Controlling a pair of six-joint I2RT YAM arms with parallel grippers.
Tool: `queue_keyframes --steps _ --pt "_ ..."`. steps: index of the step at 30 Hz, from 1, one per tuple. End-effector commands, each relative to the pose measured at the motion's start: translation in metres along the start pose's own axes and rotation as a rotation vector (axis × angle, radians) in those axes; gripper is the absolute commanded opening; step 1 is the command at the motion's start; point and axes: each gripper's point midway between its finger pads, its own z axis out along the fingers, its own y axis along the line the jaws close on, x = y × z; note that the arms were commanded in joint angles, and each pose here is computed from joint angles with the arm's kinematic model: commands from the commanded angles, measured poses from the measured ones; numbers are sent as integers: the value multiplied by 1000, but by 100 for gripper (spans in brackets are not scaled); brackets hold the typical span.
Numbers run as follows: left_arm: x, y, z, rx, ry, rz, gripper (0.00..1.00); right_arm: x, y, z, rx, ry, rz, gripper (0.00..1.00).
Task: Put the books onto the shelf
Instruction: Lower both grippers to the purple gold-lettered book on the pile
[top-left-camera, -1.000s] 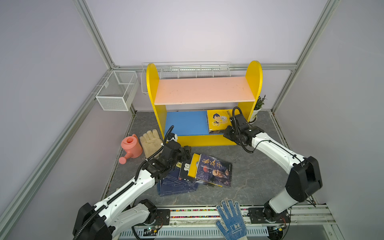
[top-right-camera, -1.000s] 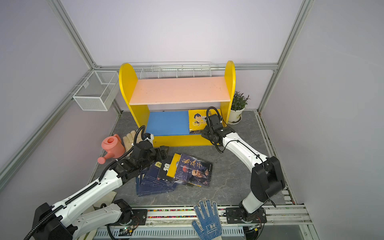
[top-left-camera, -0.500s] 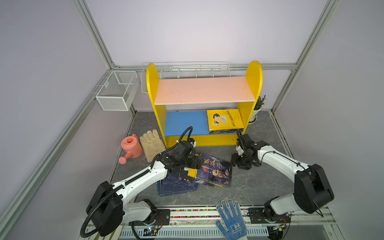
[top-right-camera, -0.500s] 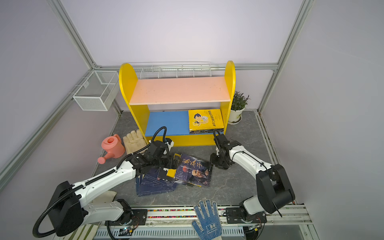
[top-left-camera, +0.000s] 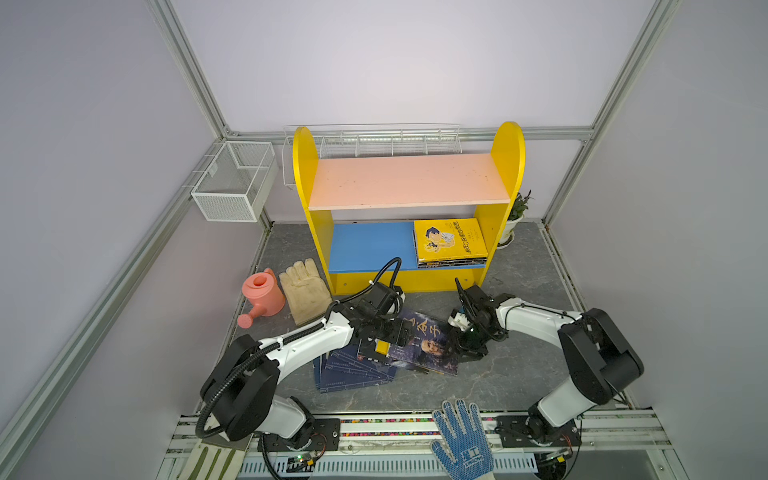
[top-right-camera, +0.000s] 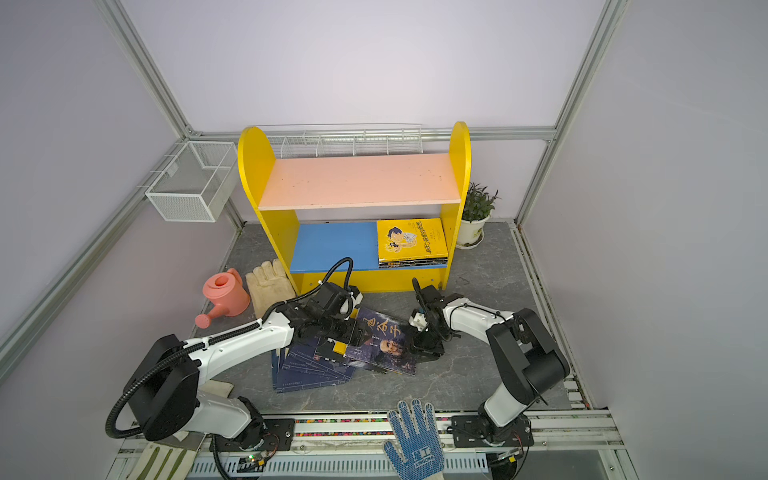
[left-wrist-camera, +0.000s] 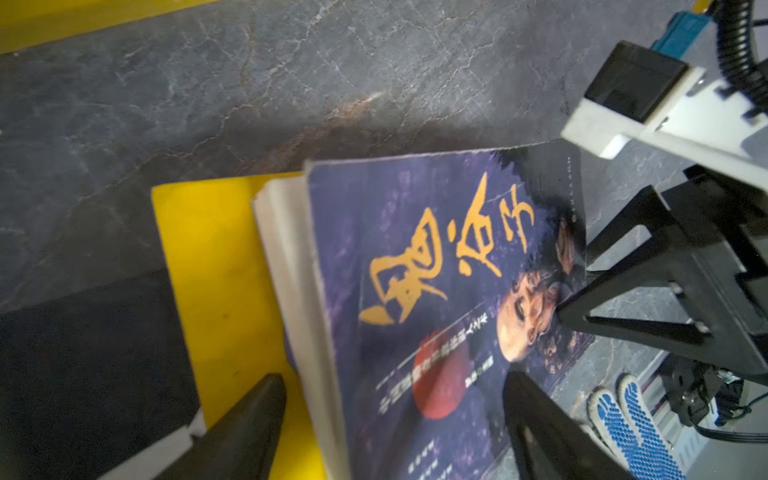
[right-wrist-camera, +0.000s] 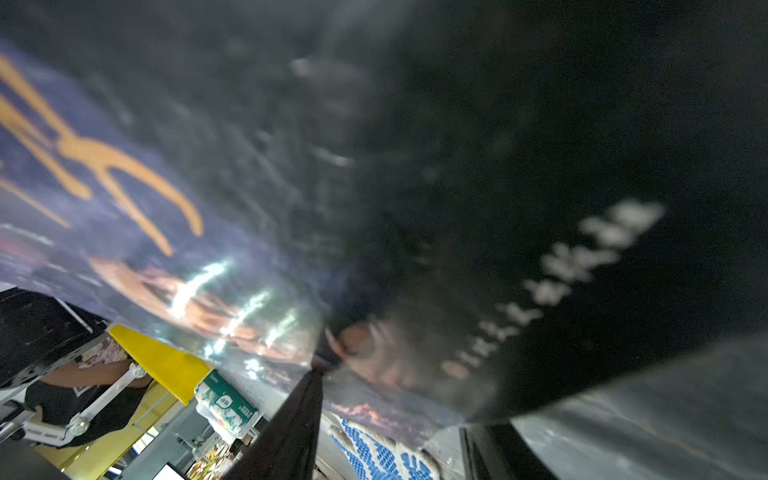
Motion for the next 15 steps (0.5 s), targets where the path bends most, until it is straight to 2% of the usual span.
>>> queue_keyframes --steps 1,4,6,9,11,13,15 --pt "25 10 9 -35 105 -11 79 -22 9 7 0 -63 -149 52" --pt "26 16 13 -65 109 -24 73 -36 32 -14 -38 -144 -226 53" --pt "26 22 15 -95 115 -37 61 -45 46 -25 -63 -193 -255 53" --pt "23 23 17 -102 116 -44 37 -55 56 -32 -76 -217 -260 53" --pt "20 22 17 -100 106 -41 14 -61 59 -33 -78 -222 -263 53" --pt "15 22 13 -107 89 -38 0 -64 60 -36 -66 -231 -271 53" --pt "8 22 5 -119 57 -39 0 -68 60 -43 -42 -257 -277 53"
